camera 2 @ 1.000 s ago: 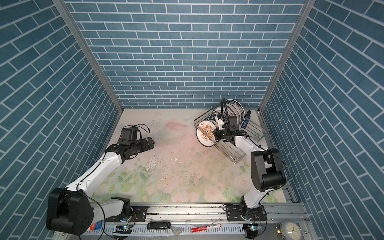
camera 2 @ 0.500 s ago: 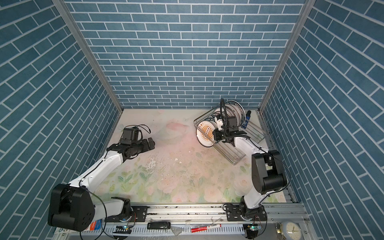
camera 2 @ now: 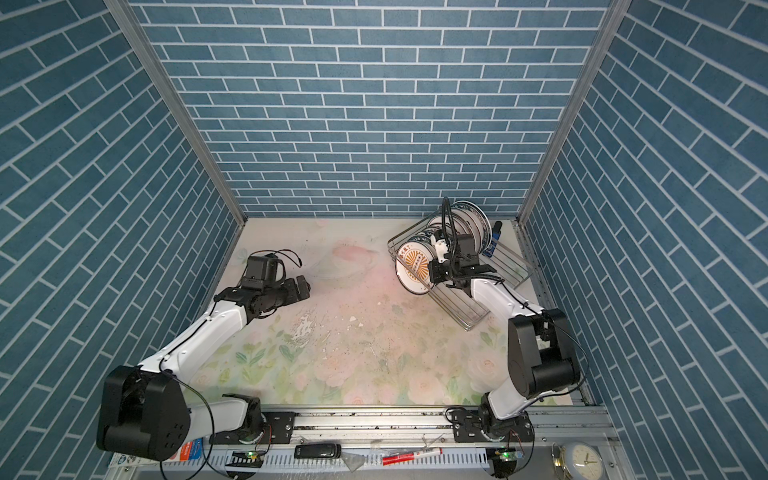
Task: Unload the plates from the dish rack
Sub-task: 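Close the right gripper on the rim of the orange sunburst plate, then lift the sunburst plate toward the left gripper while left gripper reaches in, then grasp the sunburst plate rim with the left gripper and open the right gripper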
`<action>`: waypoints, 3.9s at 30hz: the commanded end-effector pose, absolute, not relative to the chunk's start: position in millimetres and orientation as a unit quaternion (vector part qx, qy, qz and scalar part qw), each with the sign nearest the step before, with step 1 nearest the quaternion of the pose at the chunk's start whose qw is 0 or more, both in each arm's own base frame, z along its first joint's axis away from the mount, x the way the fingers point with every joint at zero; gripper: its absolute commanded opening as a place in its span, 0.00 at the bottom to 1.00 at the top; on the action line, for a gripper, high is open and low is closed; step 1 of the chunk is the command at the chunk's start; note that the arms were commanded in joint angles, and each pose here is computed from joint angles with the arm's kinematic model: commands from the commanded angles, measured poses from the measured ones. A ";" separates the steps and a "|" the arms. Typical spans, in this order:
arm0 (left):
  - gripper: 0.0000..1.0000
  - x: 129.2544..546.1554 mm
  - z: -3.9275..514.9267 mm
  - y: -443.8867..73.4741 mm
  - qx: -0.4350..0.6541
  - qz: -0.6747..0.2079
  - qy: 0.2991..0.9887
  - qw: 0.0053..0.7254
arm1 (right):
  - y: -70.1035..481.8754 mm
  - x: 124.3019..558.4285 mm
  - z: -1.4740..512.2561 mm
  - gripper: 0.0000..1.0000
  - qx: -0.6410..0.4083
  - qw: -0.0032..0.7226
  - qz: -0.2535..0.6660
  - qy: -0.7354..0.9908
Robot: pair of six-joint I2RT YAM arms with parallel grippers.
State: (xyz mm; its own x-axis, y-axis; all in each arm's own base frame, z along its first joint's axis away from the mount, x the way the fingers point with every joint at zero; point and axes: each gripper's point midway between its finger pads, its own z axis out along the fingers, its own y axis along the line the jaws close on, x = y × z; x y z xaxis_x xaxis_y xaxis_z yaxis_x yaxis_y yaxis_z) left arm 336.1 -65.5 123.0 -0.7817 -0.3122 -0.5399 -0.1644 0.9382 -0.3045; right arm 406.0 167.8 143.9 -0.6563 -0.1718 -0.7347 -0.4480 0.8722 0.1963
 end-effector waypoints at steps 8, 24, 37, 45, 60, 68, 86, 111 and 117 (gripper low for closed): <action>0.99 336.3 117.3 -65.0 -0.128 -0.121 0.938 0.299 | 141.0 414.7 177.7 0.00 -0.173 0.445 0.109 0.872; 0.99 336.0 116.6 -63.1 -0.136 -0.120 0.935 0.304 | 143.6 414.2 188.2 0.00 -0.188 0.465 0.104 0.859; 0.99 336.9 117.2 -60.4 -0.141 -0.114 0.934 0.308 | 147.1 415.6 236.9 0.00 -0.200 0.508 0.089 0.833; 0.99 334.5 122.7 -61.8 -0.138 -0.119 0.933 0.311 | 145.4 402.9 265.9 0.00 -0.196 0.541 0.078 0.814; 0.99 325.1 133.9 -84.6 -0.113 -0.190 0.924 0.313 | 172.3 347.5 305.3 0.00 0.014 0.468 0.346 0.813; 0.99 314.0 148.5 -97.3 -0.104 -0.239 0.910 0.323 | 220.2 331.6 270.9 0.00 0.057 0.372 0.457 0.806; 0.98 322.4 153.7 -139.5 -0.091 -0.387 0.857 0.328 | 337.2 327.5 175.4 0.00 0.083 0.230 0.562 0.790; 0.42 345.8 148.1 -164.9 -0.078 -0.463 0.828 0.306 | 395.5 311.4 175.7 0.00 0.033 0.177 0.608 0.773; 0.21 345.0 147.7 -167.3 -0.075 -0.467 0.830 0.296 | 399.5 309.6 174.3 0.00 0.025 0.176 0.604 0.777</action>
